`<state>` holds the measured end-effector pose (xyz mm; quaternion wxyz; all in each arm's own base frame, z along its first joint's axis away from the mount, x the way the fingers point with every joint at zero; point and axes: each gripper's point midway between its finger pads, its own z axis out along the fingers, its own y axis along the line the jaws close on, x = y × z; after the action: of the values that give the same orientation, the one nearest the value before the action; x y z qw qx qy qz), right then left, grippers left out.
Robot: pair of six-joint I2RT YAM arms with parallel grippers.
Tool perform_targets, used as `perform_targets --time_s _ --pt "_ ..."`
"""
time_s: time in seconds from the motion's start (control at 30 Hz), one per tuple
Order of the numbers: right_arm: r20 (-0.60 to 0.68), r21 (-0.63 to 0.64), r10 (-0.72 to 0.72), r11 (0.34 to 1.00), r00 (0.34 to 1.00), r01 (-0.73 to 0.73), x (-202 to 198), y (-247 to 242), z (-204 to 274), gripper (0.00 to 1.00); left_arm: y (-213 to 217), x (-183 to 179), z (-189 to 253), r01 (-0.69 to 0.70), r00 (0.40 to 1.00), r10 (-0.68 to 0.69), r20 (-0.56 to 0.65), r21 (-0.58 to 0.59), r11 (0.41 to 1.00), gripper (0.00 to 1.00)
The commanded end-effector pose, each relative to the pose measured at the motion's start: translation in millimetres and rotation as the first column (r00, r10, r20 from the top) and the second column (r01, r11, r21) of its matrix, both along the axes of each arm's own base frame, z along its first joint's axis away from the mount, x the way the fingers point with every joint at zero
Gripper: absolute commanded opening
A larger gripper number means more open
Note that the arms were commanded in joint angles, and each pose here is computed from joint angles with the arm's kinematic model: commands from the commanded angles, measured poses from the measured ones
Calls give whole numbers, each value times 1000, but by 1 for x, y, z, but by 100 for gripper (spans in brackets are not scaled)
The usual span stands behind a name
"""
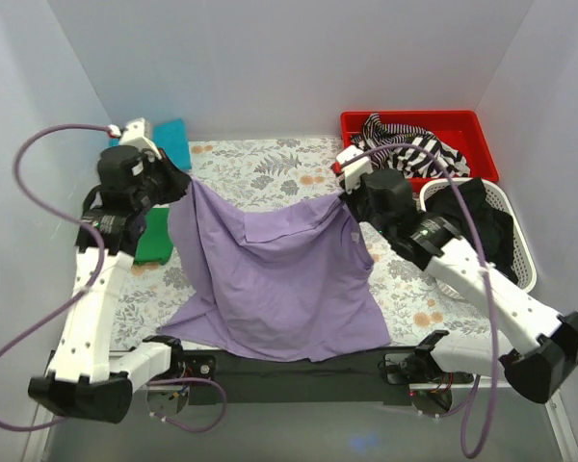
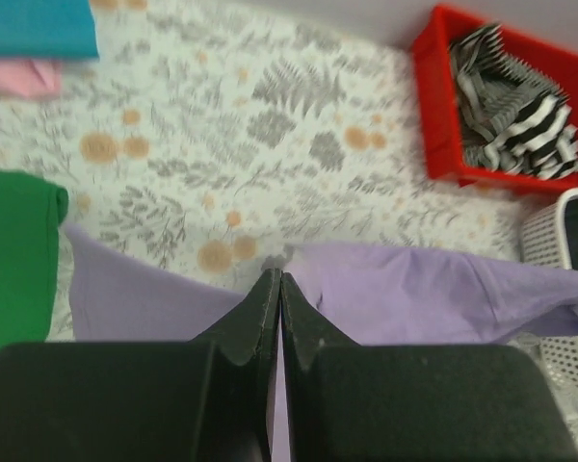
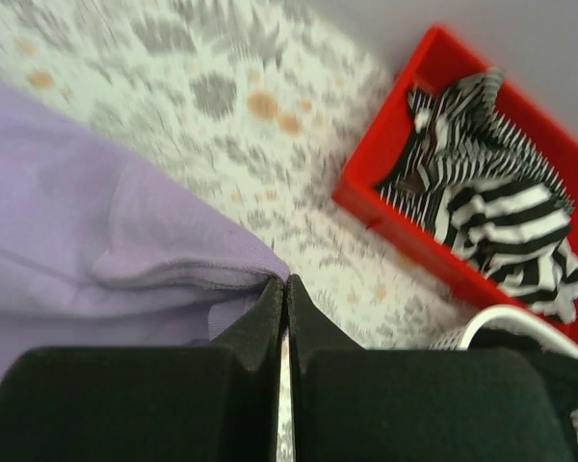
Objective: Fold and stack the t-shirts
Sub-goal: Flatten the tshirt out
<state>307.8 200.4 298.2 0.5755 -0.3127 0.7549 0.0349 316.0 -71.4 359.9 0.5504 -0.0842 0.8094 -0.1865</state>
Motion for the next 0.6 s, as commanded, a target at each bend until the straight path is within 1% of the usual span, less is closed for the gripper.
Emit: perform_targets --time_s 0.0,0.03,0.1,0.13,0.2,0.23,0.27,0.33,0.37,0.4,0.47,0.5,0.57 --pt "74 67 -186 981 980 181 40 -17 5 1 -7 30 -24 17 1000 -17 -4 -17 1000 0" --pt "58 64 -190 981 980 186 48 -16 -2 1 -10 45 -44 21 999 -22 -42 -27 999 0" --pt "11 40 -249 968 969 248 73 -25 -26 1 -17 60 -68 46 994 -49 -97 -36 998 0" --pt "-6 34 -256 966 967 256 82 -26 -33 1 -19 77 -90 50 989 -54 -139 -37 998 0" --pt "-20 25 -298 954 954 299 107 -32 -46 1 -21 90 -113 55 982 -61 -180 -34 998 0" --pt "-26 37 -278 959 960 279 115 -28 -48 1 -24 100 -123 65 979 -71 -193 -38 997 0" --pt "-20 42 -297 954 955 297 127 -32 -49 1 -24 112 -145 63 969 -69 -239 -34 997 0" --pt "-39 4 -290 957 956 291 152 -25 -64 1 -25 131 -163 62 963 -68 -261 -32 998 0" --pt "-52 -19 -297 955 953 297 160 -24 -72 1 -24 141 -191 58 948 -60 -313 -18 998 0" --pt "-80 -57 -316 948 945 312 173 -23 -94 1 -21 152 -193 42 950 -40 -309 -1 999 0" --pt "-71 -51 -343 939 937 340 195 -22 -94 1 -14 169 -207 10 947 0 -320 30 999 0" --pt "-79 -72 -365 930 928 360 205 -22 -110 1 -11 181 -221 2 945 14 -326 50 999 0" --pt "-69 -66 -373 927 925 369 222 -22 -107 1 -1 194 -231 -37 937 64 -343 85 996 0"
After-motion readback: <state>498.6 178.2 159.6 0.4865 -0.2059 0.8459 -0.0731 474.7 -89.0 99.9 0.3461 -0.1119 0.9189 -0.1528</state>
